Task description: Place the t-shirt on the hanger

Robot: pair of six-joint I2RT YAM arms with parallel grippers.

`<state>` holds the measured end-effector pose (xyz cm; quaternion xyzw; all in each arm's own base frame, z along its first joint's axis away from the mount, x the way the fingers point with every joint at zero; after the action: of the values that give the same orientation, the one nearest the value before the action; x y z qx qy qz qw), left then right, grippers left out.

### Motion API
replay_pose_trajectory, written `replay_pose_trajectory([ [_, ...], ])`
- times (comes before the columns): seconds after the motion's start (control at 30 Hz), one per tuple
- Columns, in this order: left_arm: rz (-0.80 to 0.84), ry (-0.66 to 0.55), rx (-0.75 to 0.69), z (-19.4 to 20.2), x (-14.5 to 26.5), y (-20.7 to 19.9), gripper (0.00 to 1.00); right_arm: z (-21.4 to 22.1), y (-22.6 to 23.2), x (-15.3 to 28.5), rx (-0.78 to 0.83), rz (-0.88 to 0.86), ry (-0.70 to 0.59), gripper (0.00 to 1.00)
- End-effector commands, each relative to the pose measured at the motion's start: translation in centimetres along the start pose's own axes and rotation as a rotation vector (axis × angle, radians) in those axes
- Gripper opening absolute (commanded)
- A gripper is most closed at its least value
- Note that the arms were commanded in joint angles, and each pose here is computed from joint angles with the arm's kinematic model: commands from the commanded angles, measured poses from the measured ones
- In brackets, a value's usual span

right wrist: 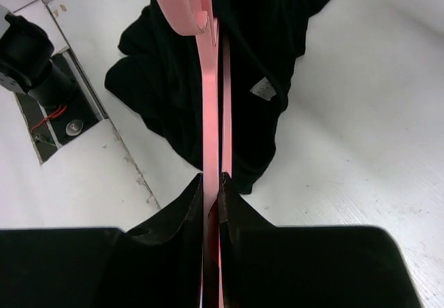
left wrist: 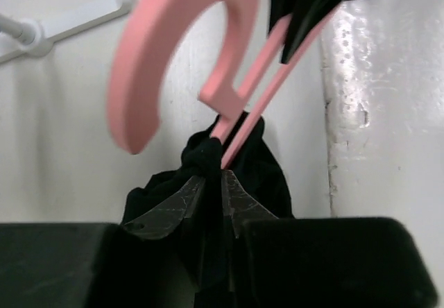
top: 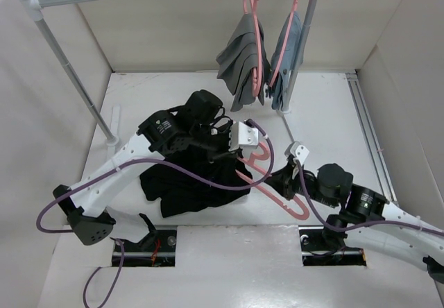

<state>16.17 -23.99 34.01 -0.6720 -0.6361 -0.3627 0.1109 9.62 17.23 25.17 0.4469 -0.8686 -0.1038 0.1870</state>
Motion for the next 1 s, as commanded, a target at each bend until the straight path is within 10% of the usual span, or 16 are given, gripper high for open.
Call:
replay_pose_trajectory([
  [0.0, 0.084, -0.166, -0.089, -2.4, 2.0, -1.6, 0.11, -3.1, 0.7, 0.4, 0.007, -0.028, -0.179, 0.0],
  [0.3, -0.127, 0.08, -0.125, 3.2, 2.7, -0.9, 0.46, -1.6, 0.6, 0.2, -0.025, -0.055, -0.163, 0.0],
  [0.53, -0.273, 0.049, -0.271, 2.5, 3.5, 0.7, 0.71, -1.5, 1.1, -0.7, -0.001, -0.088, -0.117, 0.0],
  [0.97, 0.062, 0.163, -0.284, 10.1, -2.4, 0.7, 0.69, -2.0, 1.5, -0.7, 0.02, -0.121, -0.126, 0.0],
])
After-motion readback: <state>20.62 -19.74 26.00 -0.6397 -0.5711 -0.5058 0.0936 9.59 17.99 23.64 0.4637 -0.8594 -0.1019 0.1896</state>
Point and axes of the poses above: each gripper's point midway between its finger pads, its own x axis back along the fingers, its own y axis along the line the jaws close on, z = x × y, the point moved 7 cm from there along x, back along the fingers, and after that the axes turned 12 degrees about -x, right-handed, at the moved point
